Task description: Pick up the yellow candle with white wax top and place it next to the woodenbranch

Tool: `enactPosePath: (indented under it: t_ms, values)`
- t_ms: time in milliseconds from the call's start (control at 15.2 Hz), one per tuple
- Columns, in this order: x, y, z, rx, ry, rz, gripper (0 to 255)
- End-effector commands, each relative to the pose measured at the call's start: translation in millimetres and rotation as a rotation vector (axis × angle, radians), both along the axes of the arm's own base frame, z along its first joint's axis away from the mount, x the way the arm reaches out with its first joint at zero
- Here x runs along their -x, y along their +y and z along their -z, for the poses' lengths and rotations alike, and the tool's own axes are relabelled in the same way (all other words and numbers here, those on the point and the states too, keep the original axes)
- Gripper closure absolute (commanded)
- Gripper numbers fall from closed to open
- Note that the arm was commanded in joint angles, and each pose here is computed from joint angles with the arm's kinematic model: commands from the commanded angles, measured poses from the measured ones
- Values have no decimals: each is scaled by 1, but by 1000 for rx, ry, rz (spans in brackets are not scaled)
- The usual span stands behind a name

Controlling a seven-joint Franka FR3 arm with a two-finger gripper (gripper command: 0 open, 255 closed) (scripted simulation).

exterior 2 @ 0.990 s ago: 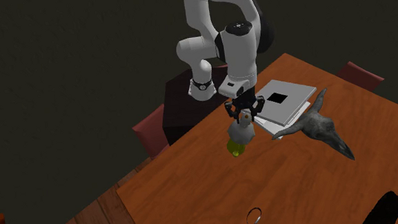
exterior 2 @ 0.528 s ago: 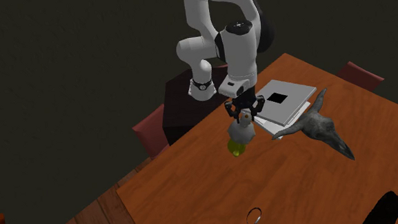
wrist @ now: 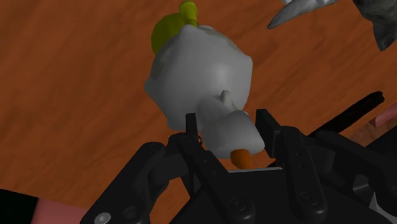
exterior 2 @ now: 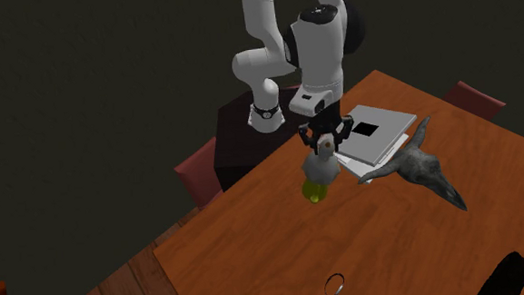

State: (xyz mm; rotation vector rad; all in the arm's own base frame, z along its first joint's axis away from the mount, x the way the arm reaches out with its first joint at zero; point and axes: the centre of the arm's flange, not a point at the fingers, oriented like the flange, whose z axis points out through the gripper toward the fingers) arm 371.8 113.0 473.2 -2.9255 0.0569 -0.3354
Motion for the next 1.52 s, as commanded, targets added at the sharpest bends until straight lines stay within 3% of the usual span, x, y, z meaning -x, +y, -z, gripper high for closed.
enactPosePath:
  t_ms: [0,1452]
  values:
    - [-1,-1,-11,0,-2,0,255]
    - [-1,-1,-127,0,-2,0,255]
